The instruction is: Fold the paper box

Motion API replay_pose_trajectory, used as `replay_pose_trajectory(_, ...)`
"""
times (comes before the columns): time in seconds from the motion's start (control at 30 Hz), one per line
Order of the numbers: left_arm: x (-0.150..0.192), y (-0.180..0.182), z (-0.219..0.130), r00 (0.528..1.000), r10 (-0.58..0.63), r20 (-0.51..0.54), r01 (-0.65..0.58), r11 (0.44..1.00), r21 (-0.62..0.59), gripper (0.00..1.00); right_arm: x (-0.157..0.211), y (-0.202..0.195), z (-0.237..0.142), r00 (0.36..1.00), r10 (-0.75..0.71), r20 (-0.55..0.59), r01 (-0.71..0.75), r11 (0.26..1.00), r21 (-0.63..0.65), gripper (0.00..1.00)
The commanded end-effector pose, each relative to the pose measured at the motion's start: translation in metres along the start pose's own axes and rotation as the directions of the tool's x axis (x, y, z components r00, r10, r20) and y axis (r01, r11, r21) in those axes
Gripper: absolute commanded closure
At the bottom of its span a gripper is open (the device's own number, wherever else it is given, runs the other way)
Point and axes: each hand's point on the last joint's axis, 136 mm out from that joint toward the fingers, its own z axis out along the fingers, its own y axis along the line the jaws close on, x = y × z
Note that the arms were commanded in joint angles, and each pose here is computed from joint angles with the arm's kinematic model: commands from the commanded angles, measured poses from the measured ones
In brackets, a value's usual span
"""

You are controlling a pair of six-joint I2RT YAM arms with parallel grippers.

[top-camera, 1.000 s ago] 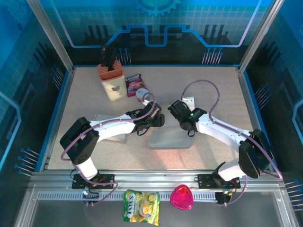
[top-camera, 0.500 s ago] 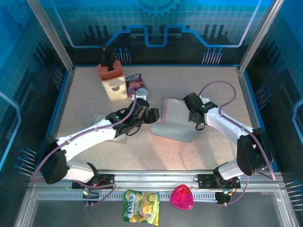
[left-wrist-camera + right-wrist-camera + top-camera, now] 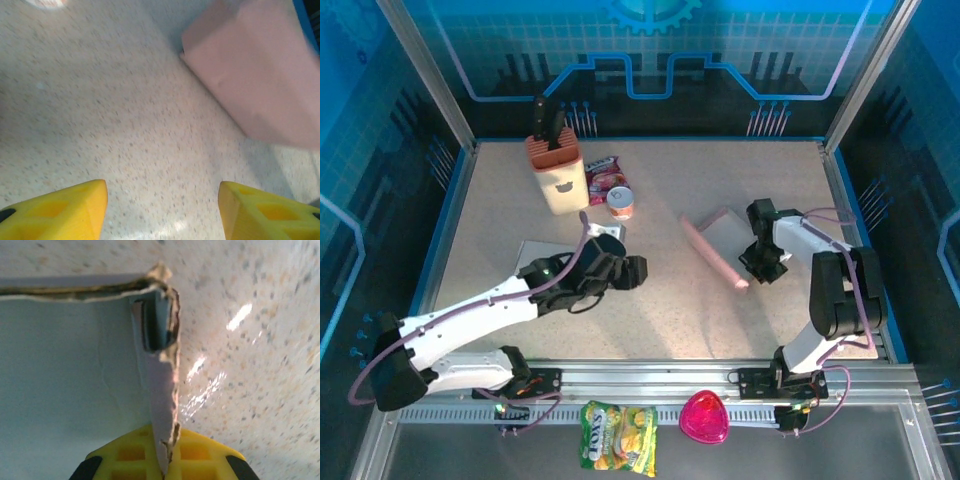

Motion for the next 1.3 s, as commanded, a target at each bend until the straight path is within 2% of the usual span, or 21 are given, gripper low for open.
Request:
replay_pose_trajectory(0.0,0.029,-0.006,0.020,0.998,0.005,-0.055,-0.004,1.000,0.004,0.42,0.045,-0.012,0.019,0.958,0.179,-0.223,-0.172,0.984,0.054,1.00)
replay_pose_trajectory(0.2,0.054,-0.033,0.057,0.995,0.012,-0.095,-0.006,0.998,0.061,0.45,0.062,-0.011,0.013,0.935,0.258,-0.245,-0.246,0.966,0.077,1.00)
replay_pose_trajectory(0.3,0.060,-0.039,0.080,0.996,-0.007,-0.094,0.015,0.996,0.082,0.48,0.078,-0.019,0.024,0.905,0.307,-0.293,-0.289,0.952,0.103,1.00)
replay_pose_trajectory(0.5,0.071,-0.048,0.117,0.993,-0.008,-0.118,0.018,0.996,0.084,0.51,0.110,-0.005,0.034,0.863,0.309,-0.400,-0.310,0.949,0.065,0.98)
replay_pose_trajectory(0.67,0.070,-0.037,0.129,0.994,-0.019,-0.107,0.024,0.999,0.046,0.53,0.121,0.007,0.019,0.883,0.237,-0.404,-0.279,0.959,-0.047,0.79)
replay_pose_trajectory(0.73,0.068,-0.031,0.132,0.994,-0.024,-0.105,0.028,0.999,0.033,0.53,0.122,0.012,0.007,0.904,0.191,-0.382,-0.252,0.961,-0.114,0.64)
replay_pose_trajectory(0.8,0.067,-0.026,0.133,0.994,-0.036,-0.101,0.038,0.999,0.022,0.53,0.120,0.016,-0.005,0.925,0.137,-0.354,-0.213,0.960,-0.184,0.55)
replay_pose_trajectory(0.9,0.065,-0.017,0.136,0.994,-0.050,-0.098,0.051,0.999,0.004,0.53,0.101,0.019,-0.028,0.969,0.059,-0.241,-0.136,0.939,-0.316,0.41)
replay_pose_trajectory(1.03,0.060,-0.008,0.136,0.994,-0.066,-0.090,0.065,0.998,-0.016,0.53,0.056,0.037,-0.079,0.994,-0.110,0.026,0.108,0.849,-0.518,0.24)
replay_pose_trajectory(1.1,0.058,-0.004,0.136,0.993,-0.073,-0.088,0.071,0.997,-0.024,0.54,0.036,0.040,-0.097,0.973,-0.189,0.136,0.233,0.803,-0.549,0.25)
replay_pose_trajectory(1.17,0.056,0.001,0.137,0.992,-0.091,-0.090,0.089,0.995,-0.034,0.54,0.017,0.040,-0.100,0.948,-0.245,0.205,0.318,0.781,-0.537,0.41)
replay_pose_trajectory(1.27,0.054,0.010,0.141,0.987,-0.129,-0.098,0.124,0.991,-0.054,0.55,-0.006,0.045,-0.089,0.918,-0.322,0.232,0.397,0.765,-0.507,0.60)
